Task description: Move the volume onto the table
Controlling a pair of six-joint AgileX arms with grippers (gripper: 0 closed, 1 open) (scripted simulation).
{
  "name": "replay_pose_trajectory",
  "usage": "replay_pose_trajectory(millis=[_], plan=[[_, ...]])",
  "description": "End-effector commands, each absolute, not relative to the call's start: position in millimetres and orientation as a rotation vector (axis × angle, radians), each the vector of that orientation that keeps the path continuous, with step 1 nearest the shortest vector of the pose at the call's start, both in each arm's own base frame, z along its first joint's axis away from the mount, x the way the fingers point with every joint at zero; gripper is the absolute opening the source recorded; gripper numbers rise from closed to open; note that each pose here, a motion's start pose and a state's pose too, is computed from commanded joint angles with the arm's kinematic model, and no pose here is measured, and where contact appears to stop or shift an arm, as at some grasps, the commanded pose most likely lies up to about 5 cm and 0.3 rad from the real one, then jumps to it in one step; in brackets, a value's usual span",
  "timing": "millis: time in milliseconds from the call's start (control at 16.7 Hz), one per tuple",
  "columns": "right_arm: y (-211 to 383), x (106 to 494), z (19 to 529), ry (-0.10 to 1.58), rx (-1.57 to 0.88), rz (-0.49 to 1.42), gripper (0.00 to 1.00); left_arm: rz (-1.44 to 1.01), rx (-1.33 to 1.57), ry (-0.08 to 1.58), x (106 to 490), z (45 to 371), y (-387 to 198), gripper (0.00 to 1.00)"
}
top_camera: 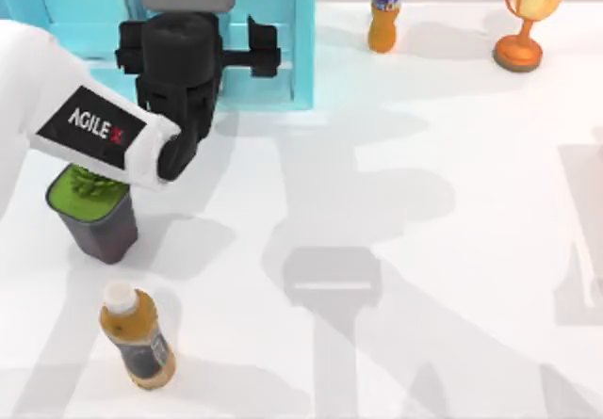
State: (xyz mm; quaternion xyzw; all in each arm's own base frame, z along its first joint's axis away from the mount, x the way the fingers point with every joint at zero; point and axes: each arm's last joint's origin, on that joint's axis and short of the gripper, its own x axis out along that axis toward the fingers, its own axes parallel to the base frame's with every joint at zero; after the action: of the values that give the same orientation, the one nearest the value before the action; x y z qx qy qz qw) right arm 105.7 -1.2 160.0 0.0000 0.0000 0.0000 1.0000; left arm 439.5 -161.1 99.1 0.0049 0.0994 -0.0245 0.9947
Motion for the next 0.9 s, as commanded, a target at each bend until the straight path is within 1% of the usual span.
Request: replay_pose_trajectory(millis=[180,420,900], plan=[[-1.2,105.7,160.0,0.000,0.000,0.000,1.00,-0.047,0.011,0.202,449.6,91.9,-157.7,1.00],[-1.2,105.7,160.0,0.000,0.000,0.000,1.00,-0.047,0.011,0.202,449.8,91.6,-157.6,1.00],[-1.2,105.7,160.0,0.000,0.000,0.000,1.00,-0.047,0.011,0.202,449.8,91.6,-157.6,0.40]])
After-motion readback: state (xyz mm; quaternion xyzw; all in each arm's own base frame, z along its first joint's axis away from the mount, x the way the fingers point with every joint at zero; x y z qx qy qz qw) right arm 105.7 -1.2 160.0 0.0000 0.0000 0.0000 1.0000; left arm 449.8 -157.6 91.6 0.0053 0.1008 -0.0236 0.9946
